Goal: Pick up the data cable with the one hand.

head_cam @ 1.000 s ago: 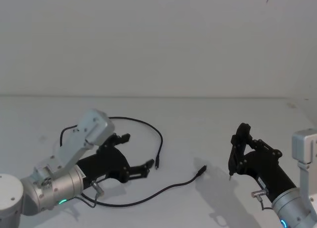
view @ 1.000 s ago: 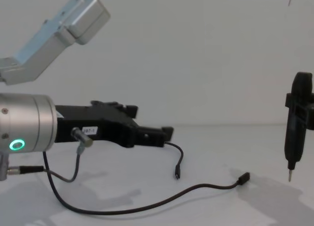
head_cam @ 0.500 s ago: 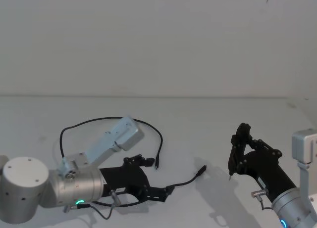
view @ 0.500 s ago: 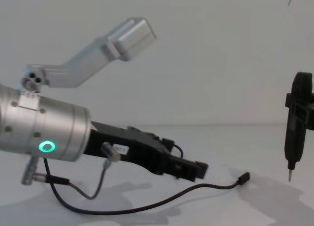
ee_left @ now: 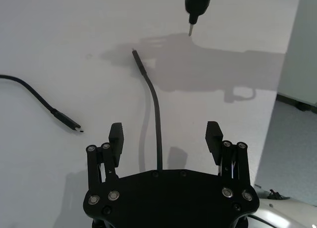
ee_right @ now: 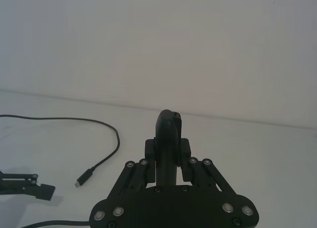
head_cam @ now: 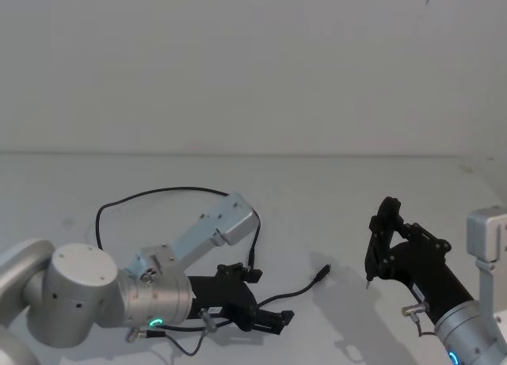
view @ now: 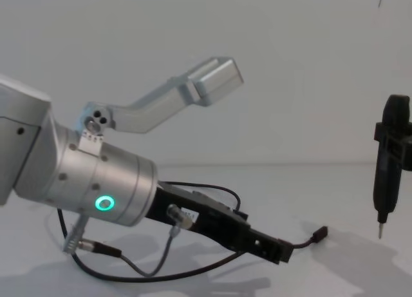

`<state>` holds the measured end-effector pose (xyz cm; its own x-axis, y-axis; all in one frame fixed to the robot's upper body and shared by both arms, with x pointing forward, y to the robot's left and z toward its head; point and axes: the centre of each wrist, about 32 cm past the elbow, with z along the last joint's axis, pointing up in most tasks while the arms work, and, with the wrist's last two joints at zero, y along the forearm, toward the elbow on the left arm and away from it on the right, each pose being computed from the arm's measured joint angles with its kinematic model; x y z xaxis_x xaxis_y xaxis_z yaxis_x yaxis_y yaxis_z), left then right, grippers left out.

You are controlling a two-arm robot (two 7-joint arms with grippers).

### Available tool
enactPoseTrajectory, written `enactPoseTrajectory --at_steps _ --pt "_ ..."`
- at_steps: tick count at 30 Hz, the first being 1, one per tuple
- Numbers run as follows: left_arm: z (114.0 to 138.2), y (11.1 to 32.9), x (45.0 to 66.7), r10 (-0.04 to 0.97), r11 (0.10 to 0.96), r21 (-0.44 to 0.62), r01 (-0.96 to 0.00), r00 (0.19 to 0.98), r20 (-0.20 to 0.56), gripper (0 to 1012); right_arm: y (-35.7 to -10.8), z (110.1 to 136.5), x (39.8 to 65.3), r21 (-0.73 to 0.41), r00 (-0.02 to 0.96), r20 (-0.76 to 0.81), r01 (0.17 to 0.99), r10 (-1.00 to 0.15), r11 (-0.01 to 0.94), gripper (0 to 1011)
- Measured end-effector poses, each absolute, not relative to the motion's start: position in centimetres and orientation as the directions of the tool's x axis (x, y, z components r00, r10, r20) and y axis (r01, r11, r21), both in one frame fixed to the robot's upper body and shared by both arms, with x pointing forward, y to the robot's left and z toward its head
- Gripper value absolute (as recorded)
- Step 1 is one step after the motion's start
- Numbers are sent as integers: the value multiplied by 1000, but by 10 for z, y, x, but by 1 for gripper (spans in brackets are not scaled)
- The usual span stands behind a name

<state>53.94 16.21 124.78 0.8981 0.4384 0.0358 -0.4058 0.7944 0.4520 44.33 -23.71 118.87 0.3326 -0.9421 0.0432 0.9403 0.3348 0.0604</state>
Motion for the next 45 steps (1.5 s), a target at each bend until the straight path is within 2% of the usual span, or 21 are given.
enactPoseTrajectory --at_steps 14,23,26,27,28,31,33,39,40,41,45 --pt "1243 146 549 473 760 512 -400 881 -15 979 -237 1189 443 60 333 43 940 -942 335 279" --pt "1241 141 552 482 751 528 -396 875 -30 765 -237 1189 443 60 333 43 940 -942 335 279" --pt "1241 140 552 484 750 531 -395 875 -33 657 -237 1189 443 60 333 43 940 -942 335 279" --pt "1241 140 552 485 748 533 -395 874 -34 657 -237 1189 443 60 333 43 940 -942 335 279" --pt "1241 140 552 485 748 534 -395 874 -34 587 -237 1189 443 60 333 43 940 -942 335 279" --pt "1241 139 553 486 747 535 -394 873 -36 485 -237 1189 443 60 333 43 940 -942 335 279" --pt "1241 139 553 487 747 536 -394 873 -37 451 -237 1189 443 60 333 43 940 -942 335 279" --pt "1241 138 553 488 745 539 -393 872 -39 223 -237 1189 443 60 333 43 940 -942 335 279" --pt "1241 138 553 488 745 539 -392 872 -40 223 -237 1189 443 60 333 43 940 -942 335 279" --pt "1241 138 553 488 745 539 -392 872 -40 169 -237 1189 443 60 333 43 940 -942 335 279" --pt "1240 138 553 488 745 540 -392 872 -41 56 -237 1189 443 60 333 43 940 -942 335 279"
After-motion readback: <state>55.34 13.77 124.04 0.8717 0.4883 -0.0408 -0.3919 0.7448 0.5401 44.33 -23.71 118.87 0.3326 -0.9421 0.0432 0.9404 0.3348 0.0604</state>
